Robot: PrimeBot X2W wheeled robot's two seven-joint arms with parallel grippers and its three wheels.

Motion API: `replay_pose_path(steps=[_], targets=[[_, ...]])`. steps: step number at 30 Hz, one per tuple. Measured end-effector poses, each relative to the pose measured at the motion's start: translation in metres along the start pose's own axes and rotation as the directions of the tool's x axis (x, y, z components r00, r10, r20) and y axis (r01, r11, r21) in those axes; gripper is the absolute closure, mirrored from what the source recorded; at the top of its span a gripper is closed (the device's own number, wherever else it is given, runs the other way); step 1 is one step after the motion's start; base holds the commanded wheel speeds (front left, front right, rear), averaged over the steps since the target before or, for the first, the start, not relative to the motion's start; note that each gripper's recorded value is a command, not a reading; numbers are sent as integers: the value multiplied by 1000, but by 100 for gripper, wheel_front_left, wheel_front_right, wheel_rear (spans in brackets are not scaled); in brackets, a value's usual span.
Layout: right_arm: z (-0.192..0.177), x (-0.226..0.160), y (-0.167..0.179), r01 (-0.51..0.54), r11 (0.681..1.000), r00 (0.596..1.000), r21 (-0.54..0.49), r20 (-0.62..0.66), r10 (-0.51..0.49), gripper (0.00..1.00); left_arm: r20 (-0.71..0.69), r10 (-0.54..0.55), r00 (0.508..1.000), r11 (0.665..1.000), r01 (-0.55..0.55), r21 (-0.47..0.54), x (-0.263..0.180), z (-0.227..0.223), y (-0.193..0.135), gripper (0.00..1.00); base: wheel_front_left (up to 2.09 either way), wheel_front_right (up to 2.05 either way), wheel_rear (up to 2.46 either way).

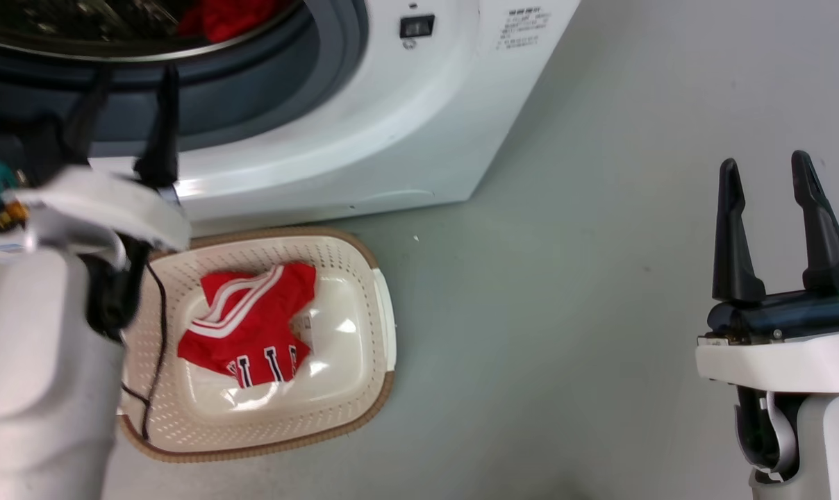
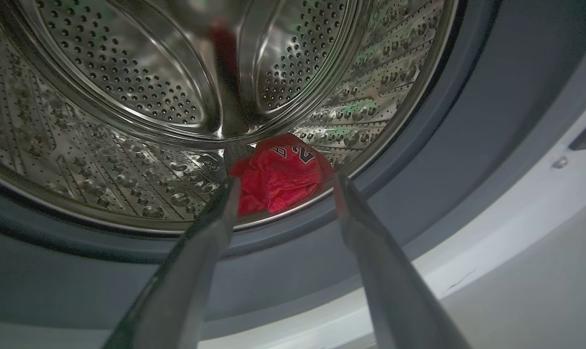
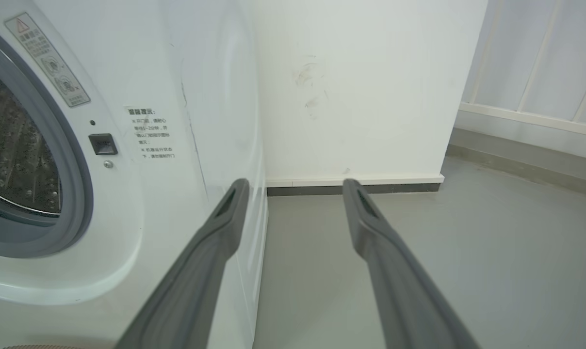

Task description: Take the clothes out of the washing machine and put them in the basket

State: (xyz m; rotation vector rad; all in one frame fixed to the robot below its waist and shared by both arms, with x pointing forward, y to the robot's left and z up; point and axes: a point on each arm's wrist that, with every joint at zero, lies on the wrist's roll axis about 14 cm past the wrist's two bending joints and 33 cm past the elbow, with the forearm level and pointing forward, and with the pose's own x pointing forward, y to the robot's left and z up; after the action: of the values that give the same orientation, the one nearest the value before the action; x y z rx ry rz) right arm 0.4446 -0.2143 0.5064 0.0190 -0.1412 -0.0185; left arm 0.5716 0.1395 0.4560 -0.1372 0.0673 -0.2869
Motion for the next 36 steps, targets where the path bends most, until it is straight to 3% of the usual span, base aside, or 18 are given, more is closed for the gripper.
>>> replay_pose_path(steps=[3,6,11,19,27,36], targets=[[-16,0,-5,15,1000,999,-1,-39,-15,0,-58,-29,998,1000,29,7,27,-5,2,0,0,0,0],[-26,5,-5,13,1000,998,6,-58,-13,0,-117,-66,991,993,77,93,52,-11,5,0,0,0,0],[-50,7,-7,16,1000,994,6,-110,-16,0,-217,-91,972,982,123,141,94,-27,11,0,0,0,0],[-76,5,-16,46,999,984,25,-175,-41,0,-355,-48,934,991,90,101,152,-51,36,0,0,0,0],[-87,-8,-23,87,995,971,53,-227,-73,0,-513,-58,856,997,21,-78,189,-92,35,0,0,0,0],[-86,-10,-29,105,994,969,43,-231,-92,0,-671,-35,741,999,15,-36,195,-150,34,0,0,0,0]])
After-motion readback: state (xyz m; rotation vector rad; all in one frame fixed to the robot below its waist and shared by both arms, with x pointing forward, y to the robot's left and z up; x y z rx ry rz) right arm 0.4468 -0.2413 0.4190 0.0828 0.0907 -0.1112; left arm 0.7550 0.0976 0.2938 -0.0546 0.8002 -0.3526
